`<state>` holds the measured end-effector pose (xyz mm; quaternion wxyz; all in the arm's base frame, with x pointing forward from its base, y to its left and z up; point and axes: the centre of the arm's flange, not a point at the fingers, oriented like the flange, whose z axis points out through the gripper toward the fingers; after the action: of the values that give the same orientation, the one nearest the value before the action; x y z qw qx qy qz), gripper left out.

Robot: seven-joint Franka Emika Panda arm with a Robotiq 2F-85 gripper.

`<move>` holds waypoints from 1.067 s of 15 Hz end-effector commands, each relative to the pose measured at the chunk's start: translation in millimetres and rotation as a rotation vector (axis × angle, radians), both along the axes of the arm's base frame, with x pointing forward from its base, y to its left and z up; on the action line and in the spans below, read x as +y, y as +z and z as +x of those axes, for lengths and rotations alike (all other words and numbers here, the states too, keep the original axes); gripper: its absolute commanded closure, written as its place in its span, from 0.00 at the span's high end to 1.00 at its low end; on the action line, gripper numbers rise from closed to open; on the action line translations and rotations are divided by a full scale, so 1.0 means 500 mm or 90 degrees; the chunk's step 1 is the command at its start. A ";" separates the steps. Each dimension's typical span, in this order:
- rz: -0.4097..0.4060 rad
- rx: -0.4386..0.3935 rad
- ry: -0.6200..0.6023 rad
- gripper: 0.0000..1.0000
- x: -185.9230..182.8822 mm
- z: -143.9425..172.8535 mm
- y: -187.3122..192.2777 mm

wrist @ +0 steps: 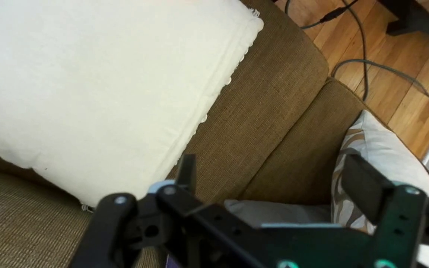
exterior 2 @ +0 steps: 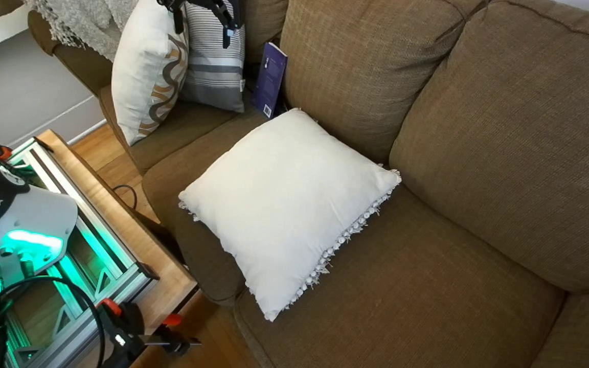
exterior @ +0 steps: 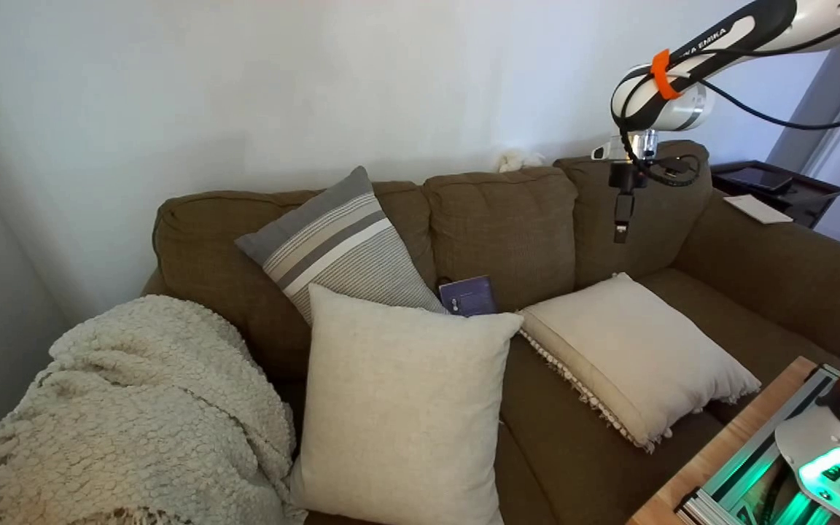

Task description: Move the pillow on the right to the right side of the sofa.

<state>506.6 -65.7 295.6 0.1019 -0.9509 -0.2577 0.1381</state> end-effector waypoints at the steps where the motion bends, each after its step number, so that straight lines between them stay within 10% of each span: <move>1: -0.012 -0.019 -0.040 1.00 0.002 0.000 0.002; 6: -0.050 -0.077 -0.168 1.00 0.043 0.131 -0.097; 16: -0.216 0.094 -0.364 1.00 0.095 0.190 -0.431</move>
<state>593.9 -4.4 105.9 0.0106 -0.9804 0.0105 0.1964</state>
